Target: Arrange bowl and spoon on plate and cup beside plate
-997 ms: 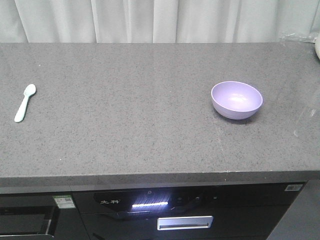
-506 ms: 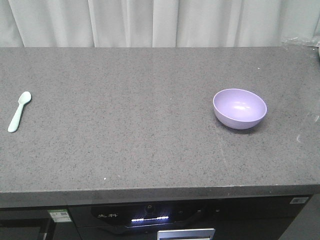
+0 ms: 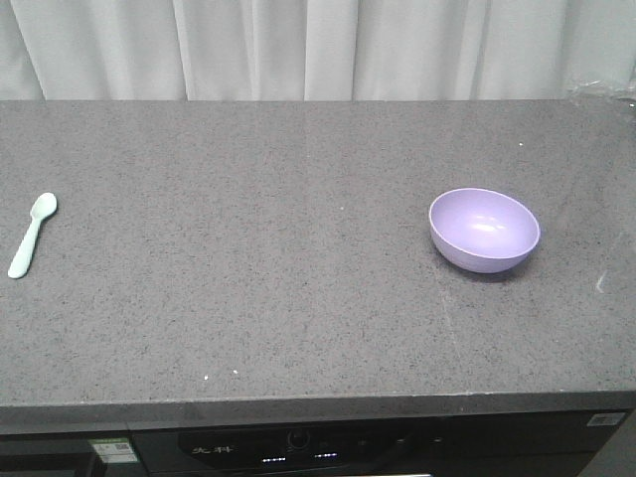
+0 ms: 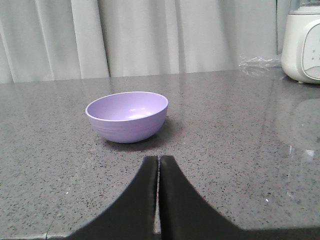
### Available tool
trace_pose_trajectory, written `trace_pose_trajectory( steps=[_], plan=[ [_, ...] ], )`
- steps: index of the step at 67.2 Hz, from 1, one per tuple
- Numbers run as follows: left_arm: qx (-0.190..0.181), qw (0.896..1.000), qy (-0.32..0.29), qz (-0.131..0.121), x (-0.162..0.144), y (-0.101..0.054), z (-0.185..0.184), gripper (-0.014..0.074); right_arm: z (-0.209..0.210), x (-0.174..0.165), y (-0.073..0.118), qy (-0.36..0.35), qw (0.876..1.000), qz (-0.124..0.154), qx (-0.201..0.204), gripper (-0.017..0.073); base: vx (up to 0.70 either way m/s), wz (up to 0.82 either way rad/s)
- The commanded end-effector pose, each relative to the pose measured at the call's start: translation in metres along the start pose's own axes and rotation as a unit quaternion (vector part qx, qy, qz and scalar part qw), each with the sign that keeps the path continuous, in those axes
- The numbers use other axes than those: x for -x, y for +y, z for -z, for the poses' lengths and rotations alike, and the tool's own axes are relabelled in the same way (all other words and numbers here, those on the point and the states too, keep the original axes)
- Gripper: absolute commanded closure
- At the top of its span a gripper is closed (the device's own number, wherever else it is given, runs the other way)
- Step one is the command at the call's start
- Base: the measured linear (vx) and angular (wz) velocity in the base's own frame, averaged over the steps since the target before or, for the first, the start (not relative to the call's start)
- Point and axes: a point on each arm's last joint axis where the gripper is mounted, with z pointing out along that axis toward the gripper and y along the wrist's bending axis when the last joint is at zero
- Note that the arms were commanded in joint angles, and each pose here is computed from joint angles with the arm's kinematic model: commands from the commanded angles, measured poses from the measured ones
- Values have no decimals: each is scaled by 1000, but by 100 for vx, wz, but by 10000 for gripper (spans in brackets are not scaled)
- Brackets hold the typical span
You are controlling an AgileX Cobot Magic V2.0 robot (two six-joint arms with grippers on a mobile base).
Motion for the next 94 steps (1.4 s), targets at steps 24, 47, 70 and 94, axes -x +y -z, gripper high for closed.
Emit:
trace_pose_trajectory(
  steps=[24,47,70,94],
  plan=[
    [-9,999,-45,4,10,-2,2,600,1,6,1,-40,999,8,6,562,4,0],
    [-9,999,-45,4,10,-2,2,600,1,6,1,-40,999,8,6,562,4,0],
    [-9,999,-45,4,10,-2,2,600,1,6,1,-40,999,8,6,562,3,0],
    [-9,999,-45,4,10,-2,2,600,1,6,1,-40,999,8,6,562,3,0]
  ],
)
